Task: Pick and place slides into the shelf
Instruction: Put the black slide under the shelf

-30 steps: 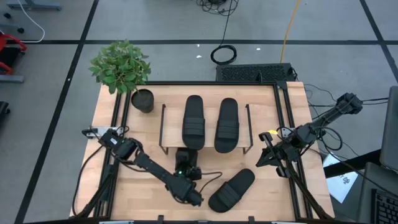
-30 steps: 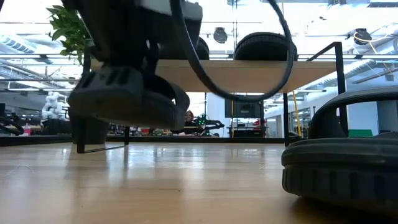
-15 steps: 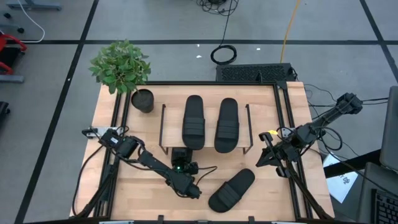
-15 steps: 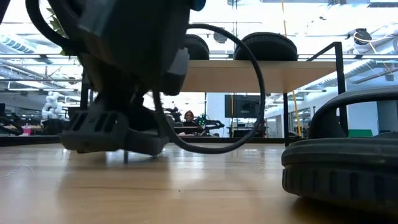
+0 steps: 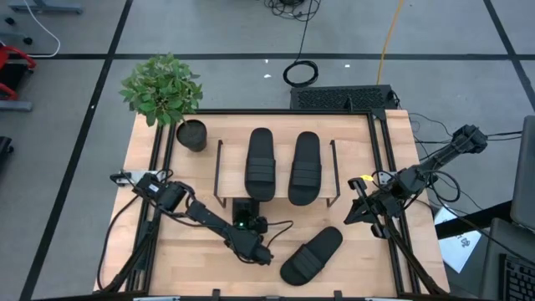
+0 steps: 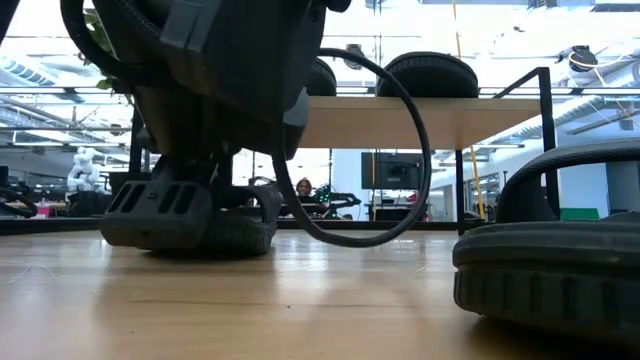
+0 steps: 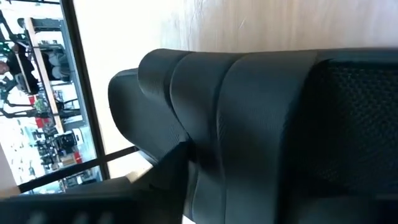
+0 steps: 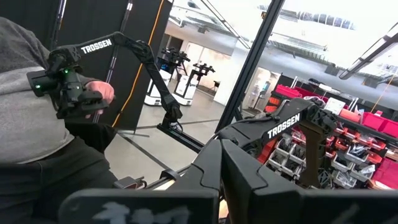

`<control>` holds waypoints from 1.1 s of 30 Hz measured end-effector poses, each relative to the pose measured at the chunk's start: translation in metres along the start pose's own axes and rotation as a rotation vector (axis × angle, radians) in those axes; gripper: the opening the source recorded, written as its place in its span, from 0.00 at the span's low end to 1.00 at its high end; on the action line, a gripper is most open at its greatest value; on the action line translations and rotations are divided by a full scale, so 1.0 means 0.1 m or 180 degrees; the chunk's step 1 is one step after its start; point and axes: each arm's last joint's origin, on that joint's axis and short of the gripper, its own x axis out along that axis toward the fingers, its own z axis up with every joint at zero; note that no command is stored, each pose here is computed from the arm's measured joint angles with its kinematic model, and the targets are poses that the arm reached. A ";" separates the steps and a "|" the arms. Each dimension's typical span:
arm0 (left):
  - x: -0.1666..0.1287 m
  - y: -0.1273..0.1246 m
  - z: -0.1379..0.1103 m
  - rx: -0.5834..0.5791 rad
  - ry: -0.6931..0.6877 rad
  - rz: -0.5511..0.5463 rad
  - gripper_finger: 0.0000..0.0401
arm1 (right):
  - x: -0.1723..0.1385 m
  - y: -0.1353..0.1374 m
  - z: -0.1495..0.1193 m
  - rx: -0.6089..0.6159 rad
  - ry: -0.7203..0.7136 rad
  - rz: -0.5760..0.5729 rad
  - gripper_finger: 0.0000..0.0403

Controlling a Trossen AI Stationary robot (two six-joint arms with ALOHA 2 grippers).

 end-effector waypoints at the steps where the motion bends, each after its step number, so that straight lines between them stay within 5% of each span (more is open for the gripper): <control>1: 0.00 0.00 0.00 -0.0002 -0.0004 0.0004 0.43 | 0.00 0.00 0.00 0.0000 0.0000 0.0000 0.00; 9: -0.10 0.04 -0.05 -0.0108 -0.0047 0.0012 0.68 | 0.00 0.00 0.00 0.0000 0.0000 0.0001 0.00; 17: -0.45 0.17 -0.10 -0.0408 -0.0103 -0.0455 0.73 | 0.00 0.00 0.00 0.0000 0.0001 0.0001 0.00; 26: -1.03 0.17 -0.21 -0.0532 -0.0604 -0.1141 0.59 | 0.00 0.00 0.00 0.0025 -0.0001 0.0001 0.00; 33: -1.26 -0.06 -0.33 -0.0105 -0.1000 -0.1478 0.29 | 0.00 0.00 0.00 0.0038 -0.0001 0.0004 0.00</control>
